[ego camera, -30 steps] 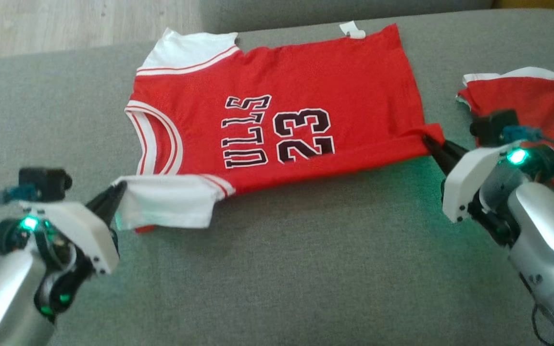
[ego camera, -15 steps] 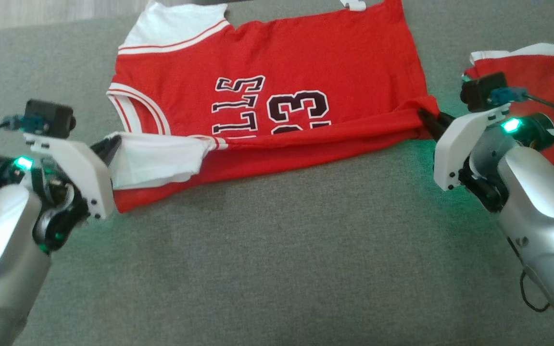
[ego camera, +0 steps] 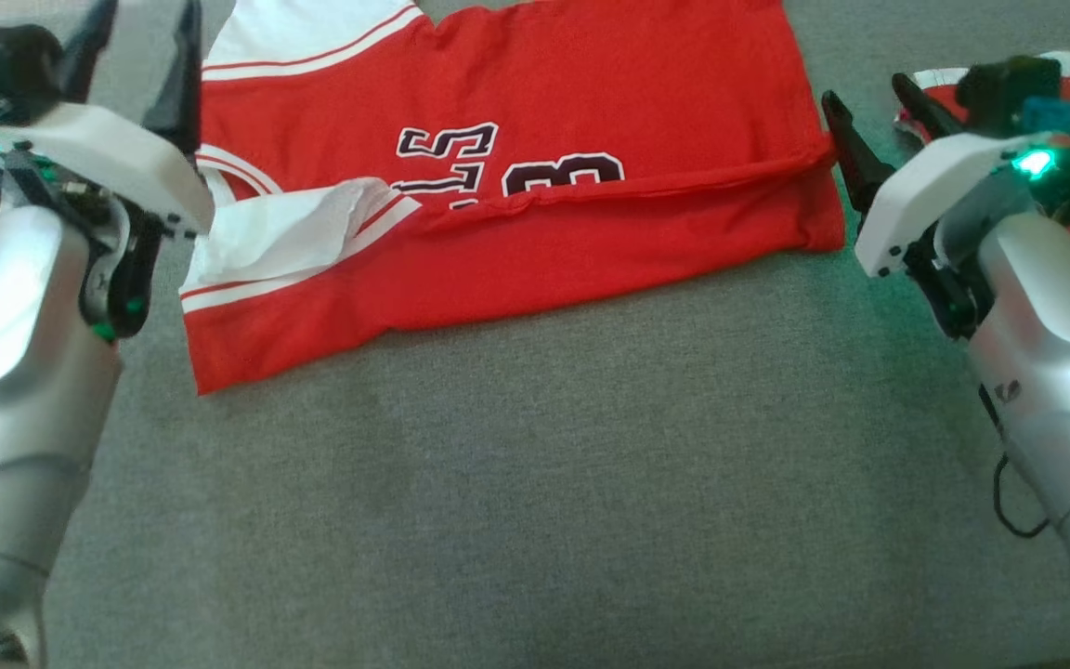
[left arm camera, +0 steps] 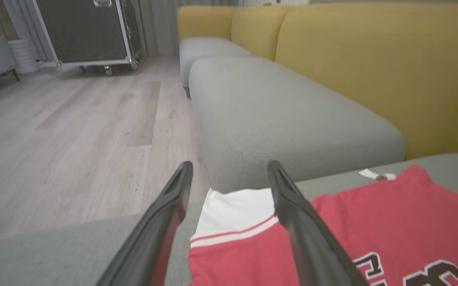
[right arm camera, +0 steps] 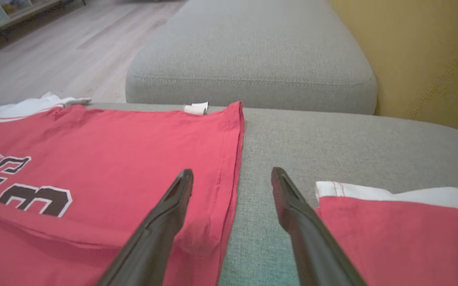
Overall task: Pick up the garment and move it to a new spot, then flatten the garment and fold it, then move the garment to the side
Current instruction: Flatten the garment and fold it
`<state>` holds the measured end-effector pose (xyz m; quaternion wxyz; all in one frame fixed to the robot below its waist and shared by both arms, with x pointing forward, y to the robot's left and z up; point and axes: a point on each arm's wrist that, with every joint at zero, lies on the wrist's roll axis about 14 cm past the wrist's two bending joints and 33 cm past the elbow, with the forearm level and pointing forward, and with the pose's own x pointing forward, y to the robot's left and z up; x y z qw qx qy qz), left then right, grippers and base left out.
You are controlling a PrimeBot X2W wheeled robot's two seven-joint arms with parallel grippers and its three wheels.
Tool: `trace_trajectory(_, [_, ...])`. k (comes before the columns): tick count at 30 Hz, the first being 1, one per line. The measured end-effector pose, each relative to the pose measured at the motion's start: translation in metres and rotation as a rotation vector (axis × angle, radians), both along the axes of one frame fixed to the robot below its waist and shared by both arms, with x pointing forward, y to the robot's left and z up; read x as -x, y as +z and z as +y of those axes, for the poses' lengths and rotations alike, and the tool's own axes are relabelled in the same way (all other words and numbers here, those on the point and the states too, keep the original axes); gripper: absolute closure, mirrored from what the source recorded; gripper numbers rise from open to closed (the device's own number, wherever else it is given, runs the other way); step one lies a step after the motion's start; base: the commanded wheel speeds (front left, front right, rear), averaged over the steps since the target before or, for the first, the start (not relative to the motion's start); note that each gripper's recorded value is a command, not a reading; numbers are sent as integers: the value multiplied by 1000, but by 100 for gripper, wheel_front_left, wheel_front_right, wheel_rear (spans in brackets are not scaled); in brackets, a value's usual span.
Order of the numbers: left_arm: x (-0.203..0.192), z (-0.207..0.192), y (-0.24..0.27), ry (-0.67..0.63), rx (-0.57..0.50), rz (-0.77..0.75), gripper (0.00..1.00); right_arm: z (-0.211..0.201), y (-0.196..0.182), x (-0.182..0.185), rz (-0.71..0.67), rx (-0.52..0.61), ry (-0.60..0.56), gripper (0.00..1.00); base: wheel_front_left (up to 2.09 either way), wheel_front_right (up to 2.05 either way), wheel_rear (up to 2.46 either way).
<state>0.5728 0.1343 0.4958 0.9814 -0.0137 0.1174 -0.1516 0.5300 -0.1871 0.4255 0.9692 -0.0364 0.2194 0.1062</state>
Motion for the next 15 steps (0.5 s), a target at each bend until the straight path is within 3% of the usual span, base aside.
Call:
trace_trajectory(10, [10, 8, 61, 72, 86, -307, 0, 0, 64, -3, -292, -57, -15, 0, 0, 0, 0])
trace_trajectory(15, [41, 10, 103, 107, 117, -472, 0, -7, 126, 8, -516, -109, -49, 0, 0, 0, 0])
